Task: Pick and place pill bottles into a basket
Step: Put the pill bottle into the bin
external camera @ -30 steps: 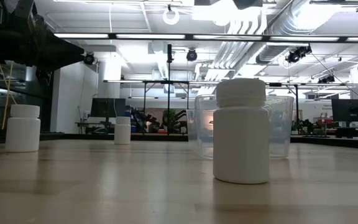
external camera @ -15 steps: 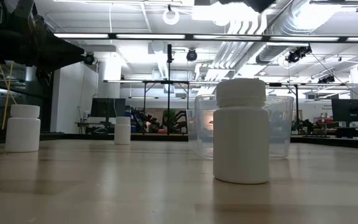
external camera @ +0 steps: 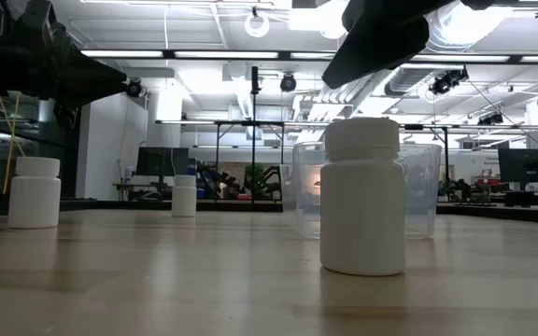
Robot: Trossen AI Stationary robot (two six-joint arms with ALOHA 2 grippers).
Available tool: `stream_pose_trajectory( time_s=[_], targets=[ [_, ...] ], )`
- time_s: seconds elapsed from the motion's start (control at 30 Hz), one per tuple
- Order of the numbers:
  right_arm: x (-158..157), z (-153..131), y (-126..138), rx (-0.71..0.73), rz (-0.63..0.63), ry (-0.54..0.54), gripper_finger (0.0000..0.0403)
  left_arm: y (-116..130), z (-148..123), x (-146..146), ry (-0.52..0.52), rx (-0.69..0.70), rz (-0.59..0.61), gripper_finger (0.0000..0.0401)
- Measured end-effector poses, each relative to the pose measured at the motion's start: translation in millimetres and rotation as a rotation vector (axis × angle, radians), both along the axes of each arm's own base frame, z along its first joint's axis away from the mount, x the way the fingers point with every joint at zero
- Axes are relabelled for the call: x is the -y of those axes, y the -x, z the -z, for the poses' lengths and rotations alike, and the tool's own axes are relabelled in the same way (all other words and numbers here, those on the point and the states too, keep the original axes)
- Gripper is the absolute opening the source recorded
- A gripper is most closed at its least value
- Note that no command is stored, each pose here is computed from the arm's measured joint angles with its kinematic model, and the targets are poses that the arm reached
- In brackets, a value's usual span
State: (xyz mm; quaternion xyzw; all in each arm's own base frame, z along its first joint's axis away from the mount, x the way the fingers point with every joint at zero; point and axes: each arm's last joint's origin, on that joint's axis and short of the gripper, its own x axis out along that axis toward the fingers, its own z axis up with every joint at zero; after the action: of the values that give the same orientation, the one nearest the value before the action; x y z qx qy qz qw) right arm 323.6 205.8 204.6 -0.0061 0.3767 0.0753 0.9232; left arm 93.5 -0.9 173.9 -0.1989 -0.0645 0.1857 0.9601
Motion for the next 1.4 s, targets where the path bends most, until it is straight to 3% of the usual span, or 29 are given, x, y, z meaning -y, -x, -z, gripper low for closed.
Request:
stream_pose_trajectory(
  time_s=[0.63, 1.07, 1.4],
  targets=[
    [-3.9, 40.5, -8.4, -0.079, 0.084, 0.028, 0.0310, 0.0, 0.0, 0.0, 0.006, 0.002, 0.000, 0.0124],
    [-4.9, 48.9, -10.2, -0.093, 0.117, 0.010, 0.0257, 0.0, 0.0, 0.0, 0.013, 0.006, 0.000, 0.0124],
    [-5.8, 47.5, -11.6, -0.074, 0.115, 0.000, 0.0243, 0.0, 0.0, 0.0, 0.012, 0.005, 0.000, 0.0124]
  ],
)
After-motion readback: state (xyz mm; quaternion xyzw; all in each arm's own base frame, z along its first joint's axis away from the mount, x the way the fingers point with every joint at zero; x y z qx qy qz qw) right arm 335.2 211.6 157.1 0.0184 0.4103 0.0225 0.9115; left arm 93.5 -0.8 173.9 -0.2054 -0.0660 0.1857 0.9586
